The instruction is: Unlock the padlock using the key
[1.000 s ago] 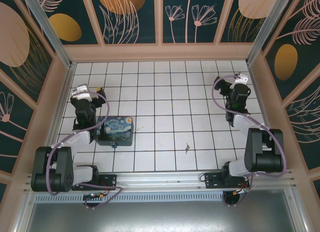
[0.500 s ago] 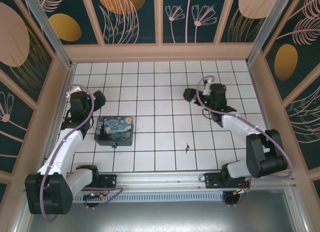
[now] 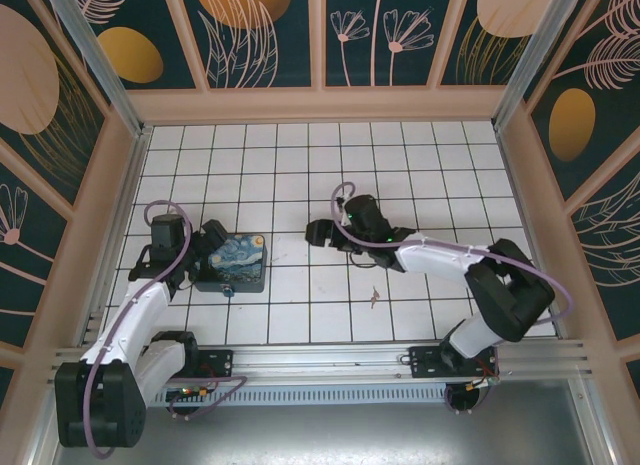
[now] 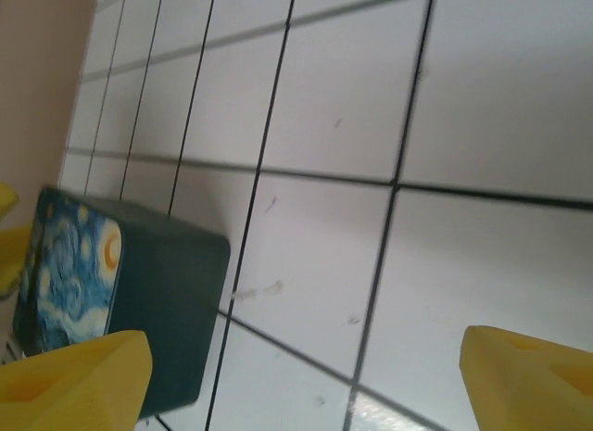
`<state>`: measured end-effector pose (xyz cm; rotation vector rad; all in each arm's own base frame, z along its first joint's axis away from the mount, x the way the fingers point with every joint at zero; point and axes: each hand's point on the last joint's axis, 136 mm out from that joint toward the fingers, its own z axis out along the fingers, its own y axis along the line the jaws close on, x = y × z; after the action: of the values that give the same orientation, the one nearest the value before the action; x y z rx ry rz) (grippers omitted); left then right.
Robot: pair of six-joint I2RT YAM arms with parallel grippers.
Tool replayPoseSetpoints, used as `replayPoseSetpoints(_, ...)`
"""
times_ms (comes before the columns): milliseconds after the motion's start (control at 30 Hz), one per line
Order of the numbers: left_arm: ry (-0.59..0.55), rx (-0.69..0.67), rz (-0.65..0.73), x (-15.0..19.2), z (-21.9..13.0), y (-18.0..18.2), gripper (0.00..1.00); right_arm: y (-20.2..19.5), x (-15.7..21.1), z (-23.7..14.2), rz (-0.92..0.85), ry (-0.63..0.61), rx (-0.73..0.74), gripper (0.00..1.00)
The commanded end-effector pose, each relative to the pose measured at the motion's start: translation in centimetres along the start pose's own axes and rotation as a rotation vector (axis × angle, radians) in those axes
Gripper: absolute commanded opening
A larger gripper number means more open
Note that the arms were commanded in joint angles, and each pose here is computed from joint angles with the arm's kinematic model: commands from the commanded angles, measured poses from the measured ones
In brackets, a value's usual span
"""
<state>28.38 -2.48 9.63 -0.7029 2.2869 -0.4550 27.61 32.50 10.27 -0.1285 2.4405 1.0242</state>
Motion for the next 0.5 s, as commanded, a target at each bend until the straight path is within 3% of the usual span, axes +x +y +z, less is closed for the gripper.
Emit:
replayPoseSetpoints(0, 0.049, 0.108, -0.036, 1.0, -0.4, -1.6, 0.99, 4.3, -0.1, 1.2, 0.028, 0.002, -0.098, 0.81)
replayPoseSetpoints(200, 0.092, 0.188, -0.077, 2.4, -0.5, -2.3, 0.99, 7.5, 1.8, 3.3, 0.034, 0.053, -0.173, 0.71)
replayPoseSetpoints(467, 0.096, 0.253, -0.119, 3.7, -1.2, -2.7, 0.99, 7.8, 4.0, 4.6, 0.060, 0.098, -0.175, 0.66)
